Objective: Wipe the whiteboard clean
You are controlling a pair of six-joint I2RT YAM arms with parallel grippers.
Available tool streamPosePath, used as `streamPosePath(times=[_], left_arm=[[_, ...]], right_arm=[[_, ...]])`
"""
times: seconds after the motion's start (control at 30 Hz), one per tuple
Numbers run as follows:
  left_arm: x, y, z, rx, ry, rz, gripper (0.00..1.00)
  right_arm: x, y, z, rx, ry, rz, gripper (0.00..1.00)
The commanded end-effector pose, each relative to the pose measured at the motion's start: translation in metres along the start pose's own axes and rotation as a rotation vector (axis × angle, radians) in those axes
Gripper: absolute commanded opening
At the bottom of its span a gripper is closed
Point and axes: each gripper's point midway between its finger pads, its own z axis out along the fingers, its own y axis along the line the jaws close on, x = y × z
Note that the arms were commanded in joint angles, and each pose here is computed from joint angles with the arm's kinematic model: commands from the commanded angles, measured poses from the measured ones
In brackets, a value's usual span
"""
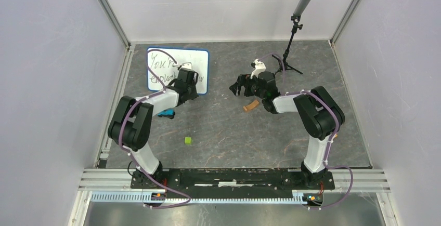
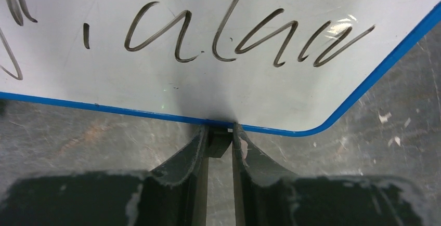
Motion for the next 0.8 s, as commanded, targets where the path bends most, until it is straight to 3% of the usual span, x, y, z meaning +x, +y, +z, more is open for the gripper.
streamPosePath(times=[0.0,0.23,0.43,0.6,0.7,0.77], left_arm=[[0.045,-0.036,-0.024,0.098,0.081,0.056,0.02],[0.074,-0.039,-0.05,0.13,0.107,0.016,0.02],[0.094,-0.029,-0.073,0.144,0.116,-0.058,0.02],[0.105,-0.021,-0.085,0.143,0.129,-0.091,0.03],[0.105,-0.015,-0.092,0.118,0.135,-0.094,0.12],[0.101,-0.013,-0.099,0.113,0.131,-0.108,0.33]], right_arm=[[-0.032,-0.013,-0.011,0.142,-0.059,-0.05,0.98],[-0.042,-0.007,-0.029,0.127,-0.103,-0.112,0.98],[-0.033,0.0,-0.024,0.069,-0.015,-0.206,0.97],[-0.027,0.015,-0.021,-0.028,-0.002,-0.195,0.97],[-0.027,0.026,-0.023,-0.086,-0.011,-0.196,0.98],[-0.028,0.031,-0.027,-0.107,-0.017,-0.202,0.97]])
